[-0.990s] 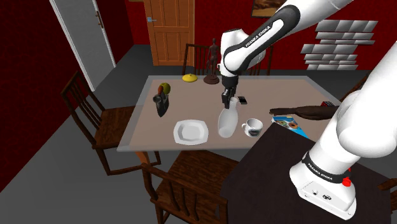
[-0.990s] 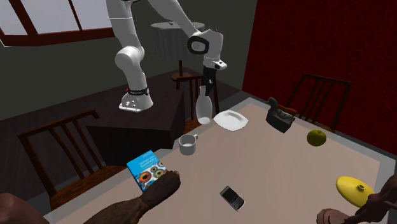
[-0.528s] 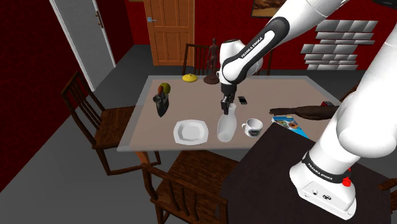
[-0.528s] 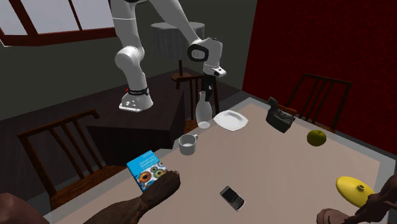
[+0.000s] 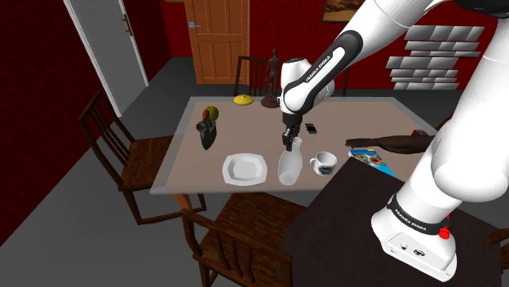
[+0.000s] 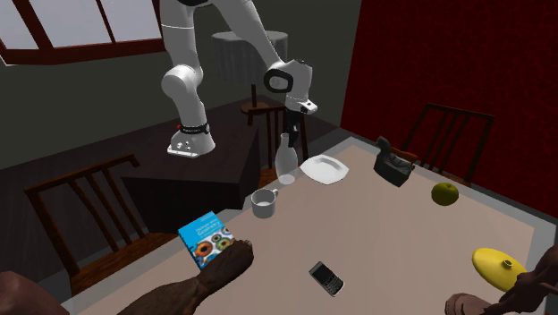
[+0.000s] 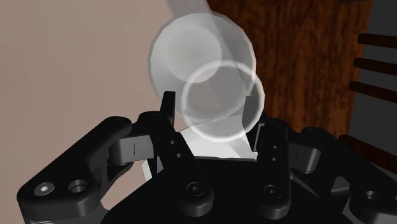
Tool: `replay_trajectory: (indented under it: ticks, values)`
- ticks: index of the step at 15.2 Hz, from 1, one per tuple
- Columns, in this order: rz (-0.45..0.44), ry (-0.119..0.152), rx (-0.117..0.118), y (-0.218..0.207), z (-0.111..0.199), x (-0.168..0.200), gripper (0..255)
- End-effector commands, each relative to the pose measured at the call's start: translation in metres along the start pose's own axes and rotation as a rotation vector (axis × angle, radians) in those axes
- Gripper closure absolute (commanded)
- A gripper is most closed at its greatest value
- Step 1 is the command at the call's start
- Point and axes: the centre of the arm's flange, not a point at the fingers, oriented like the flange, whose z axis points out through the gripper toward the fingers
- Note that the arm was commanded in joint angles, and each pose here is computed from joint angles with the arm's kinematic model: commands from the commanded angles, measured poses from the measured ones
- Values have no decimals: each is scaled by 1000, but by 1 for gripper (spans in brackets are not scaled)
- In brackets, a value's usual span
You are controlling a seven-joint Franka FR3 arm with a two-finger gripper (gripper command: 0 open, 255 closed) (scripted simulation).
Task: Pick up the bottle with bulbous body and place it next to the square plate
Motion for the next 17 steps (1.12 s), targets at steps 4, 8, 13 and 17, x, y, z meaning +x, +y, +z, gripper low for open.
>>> replay_trajectory:
  ticks: [4, 8, 13, 17]
  values:
    - [0, 1, 0, 0, 0, 0, 0]
    - [0, 1, 0, 0, 0, 0, 0]
    - [0, 1, 0, 0, -50, 0, 0]
    - [0, 1, 0, 0, -50, 0, 0]
